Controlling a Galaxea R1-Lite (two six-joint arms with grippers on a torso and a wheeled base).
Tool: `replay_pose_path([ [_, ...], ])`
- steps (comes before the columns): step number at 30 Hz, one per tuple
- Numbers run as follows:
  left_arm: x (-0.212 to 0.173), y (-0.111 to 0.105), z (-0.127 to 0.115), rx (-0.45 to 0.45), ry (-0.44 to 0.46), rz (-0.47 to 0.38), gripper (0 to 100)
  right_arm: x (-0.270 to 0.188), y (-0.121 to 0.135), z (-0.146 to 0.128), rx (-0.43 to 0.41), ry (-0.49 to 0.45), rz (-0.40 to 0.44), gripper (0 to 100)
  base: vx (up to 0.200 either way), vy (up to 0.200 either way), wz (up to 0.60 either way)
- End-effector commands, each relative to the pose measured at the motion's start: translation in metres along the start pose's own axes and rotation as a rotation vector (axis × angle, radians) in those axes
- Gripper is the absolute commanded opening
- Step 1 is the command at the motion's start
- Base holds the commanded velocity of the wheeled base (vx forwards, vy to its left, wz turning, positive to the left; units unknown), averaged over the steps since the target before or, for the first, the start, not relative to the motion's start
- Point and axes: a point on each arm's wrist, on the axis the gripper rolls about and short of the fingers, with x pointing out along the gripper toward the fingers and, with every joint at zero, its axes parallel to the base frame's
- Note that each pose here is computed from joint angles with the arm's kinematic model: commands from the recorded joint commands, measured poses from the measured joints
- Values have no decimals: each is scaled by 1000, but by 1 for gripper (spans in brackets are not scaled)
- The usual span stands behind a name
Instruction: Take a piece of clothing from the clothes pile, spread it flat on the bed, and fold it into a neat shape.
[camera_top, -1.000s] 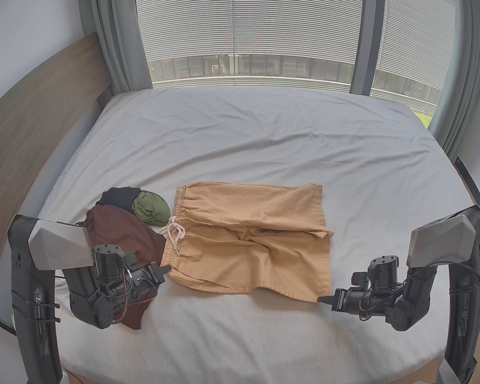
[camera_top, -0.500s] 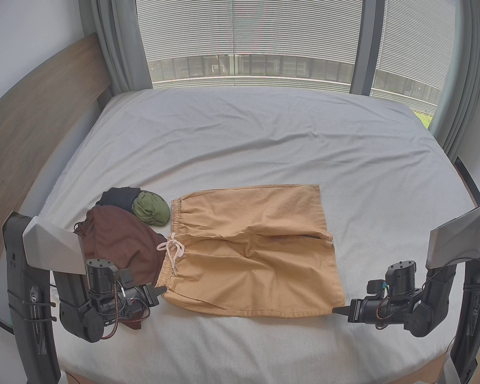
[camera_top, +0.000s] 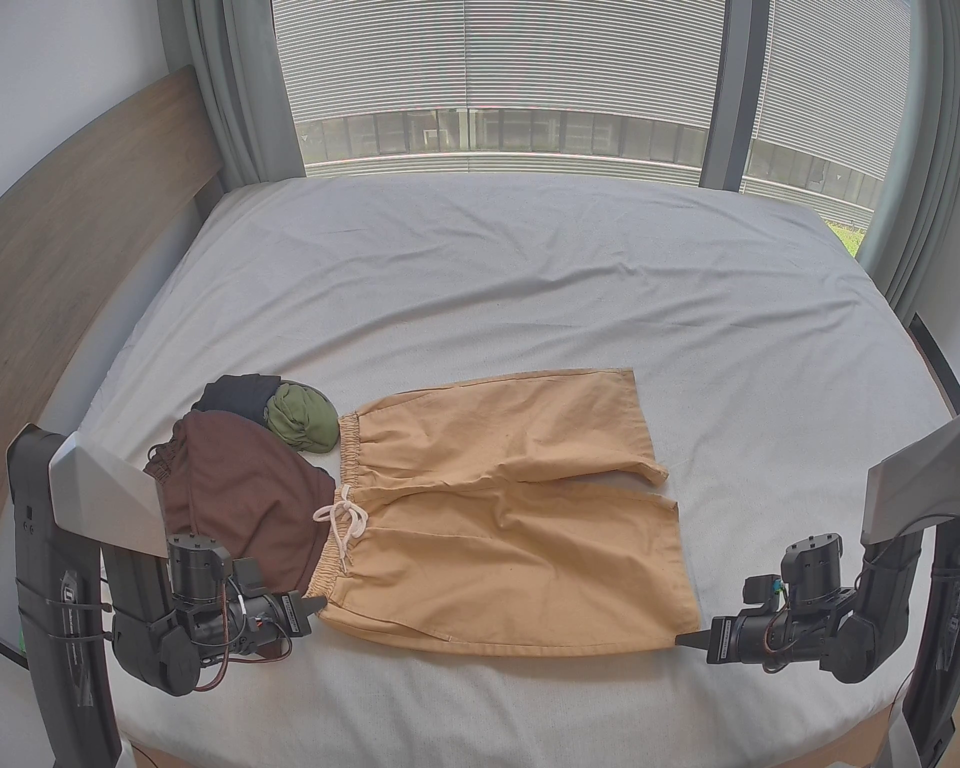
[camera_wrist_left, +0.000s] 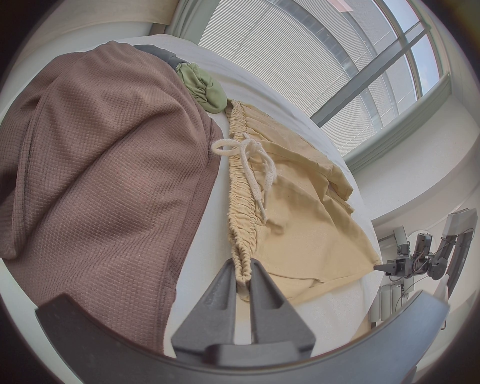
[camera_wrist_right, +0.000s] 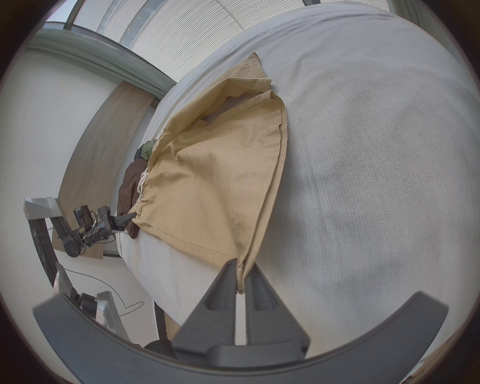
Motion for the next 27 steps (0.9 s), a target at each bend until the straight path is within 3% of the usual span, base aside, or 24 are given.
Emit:
replay_pose_path([
  [1, -1, 5, -1, -5, 4, 14, 0, 2, -4, -5, -15, 25, -12, 0, 0, 0, 0],
  [10, 2, 8, -5, 0, 16, 19, 0, 5, -10, -11, -39, -8, -4, 0, 0, 0, 0],
  [11, 2, 8, -5, 0, 15, 18, 0, 6, -10, -12, -44, -15, -1, 100, 0, 0, 0],
  [13, 1, 7, -6, -1, 17, 17, 0, 6, -11, -15, -47, -15, -1, 100, 0, 0, 0],
  [14, 0, 7, -6, -1, 19, 14, 100, 6, -12, -16, -46, -13, -1, 100, 0, 0, 0],
  [20, -1, 5, 0, -10, -16, -5, 100, 6, -17, -1, -48, -101, 2, 100, 0, 0, 0],
  [27, 0, 1, 1, 4, -46, -26, 100, 19, -28, 62, -32, -361, 45, 100, 0, 0, 0],
])
